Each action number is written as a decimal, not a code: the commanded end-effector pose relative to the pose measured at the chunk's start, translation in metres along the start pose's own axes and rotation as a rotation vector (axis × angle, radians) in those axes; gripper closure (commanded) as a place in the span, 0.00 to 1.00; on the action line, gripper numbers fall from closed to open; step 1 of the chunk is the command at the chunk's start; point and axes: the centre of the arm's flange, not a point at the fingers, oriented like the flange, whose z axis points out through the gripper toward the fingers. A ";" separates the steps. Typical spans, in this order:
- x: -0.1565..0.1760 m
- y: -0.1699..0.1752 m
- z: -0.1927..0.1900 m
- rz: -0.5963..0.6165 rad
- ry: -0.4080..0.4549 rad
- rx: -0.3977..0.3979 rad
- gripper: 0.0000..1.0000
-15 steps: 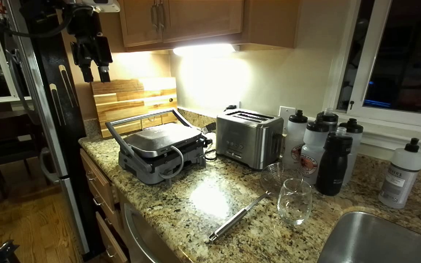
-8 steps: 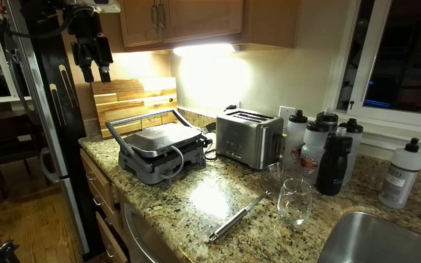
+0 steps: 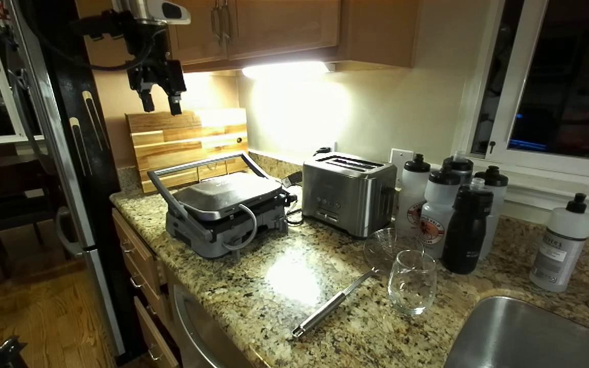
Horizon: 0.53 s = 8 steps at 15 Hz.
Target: Open the sandwich maker
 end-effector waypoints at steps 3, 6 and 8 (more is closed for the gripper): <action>0.055 -0.021 0.024 -0.015 -0.049 0.041 0.00; 0.049 -0.018 0.031 -0.027 -0.052 0.023 0.00; 0.056 -0.023 0.037 -0.033 -0.060 0.026 0.00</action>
